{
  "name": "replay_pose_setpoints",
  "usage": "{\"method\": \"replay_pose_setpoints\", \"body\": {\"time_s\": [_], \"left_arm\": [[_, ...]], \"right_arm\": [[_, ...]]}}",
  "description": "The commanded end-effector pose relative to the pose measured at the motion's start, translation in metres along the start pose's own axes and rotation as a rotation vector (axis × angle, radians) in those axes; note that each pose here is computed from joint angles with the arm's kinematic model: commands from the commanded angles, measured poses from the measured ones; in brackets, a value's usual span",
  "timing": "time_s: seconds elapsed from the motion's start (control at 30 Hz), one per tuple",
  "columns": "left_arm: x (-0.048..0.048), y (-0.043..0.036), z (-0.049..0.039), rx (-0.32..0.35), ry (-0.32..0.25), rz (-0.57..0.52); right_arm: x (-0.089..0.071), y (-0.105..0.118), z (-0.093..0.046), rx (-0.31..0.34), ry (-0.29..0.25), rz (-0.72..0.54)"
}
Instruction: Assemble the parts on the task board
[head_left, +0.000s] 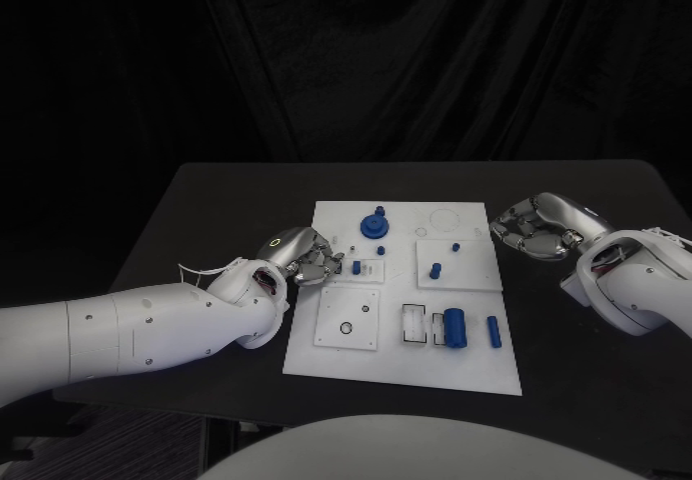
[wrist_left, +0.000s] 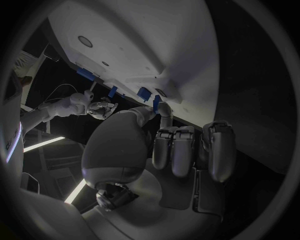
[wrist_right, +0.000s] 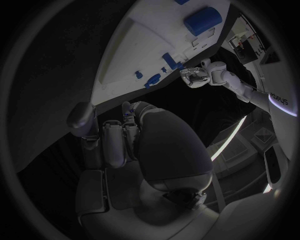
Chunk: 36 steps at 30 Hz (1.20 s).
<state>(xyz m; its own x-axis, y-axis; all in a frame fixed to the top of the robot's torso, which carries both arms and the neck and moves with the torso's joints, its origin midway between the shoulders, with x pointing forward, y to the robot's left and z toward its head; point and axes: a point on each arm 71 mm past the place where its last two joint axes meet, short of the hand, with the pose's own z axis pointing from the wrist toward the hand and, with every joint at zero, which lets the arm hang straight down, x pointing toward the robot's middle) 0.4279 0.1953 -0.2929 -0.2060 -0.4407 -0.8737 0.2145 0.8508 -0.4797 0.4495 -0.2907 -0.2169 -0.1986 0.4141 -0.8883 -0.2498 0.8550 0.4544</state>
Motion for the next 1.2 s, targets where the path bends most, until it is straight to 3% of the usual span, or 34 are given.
{"method": "replay_pose_setpoints", "body": {"time_s": [0.03,1.2], "left_arm": [[0.0002,-0.0032,-0.0002,0.023,-0.001,-0.002],[0.0033,0.0000,0.0016,0.015,0.036,0.014]], "right_arm": [[0.0006,-0.0009,-0.0007,0.007,-0.004,-0.003],[0.0007,-0.0015,-0.0014,0.011,-0.001,-0.003]]}}
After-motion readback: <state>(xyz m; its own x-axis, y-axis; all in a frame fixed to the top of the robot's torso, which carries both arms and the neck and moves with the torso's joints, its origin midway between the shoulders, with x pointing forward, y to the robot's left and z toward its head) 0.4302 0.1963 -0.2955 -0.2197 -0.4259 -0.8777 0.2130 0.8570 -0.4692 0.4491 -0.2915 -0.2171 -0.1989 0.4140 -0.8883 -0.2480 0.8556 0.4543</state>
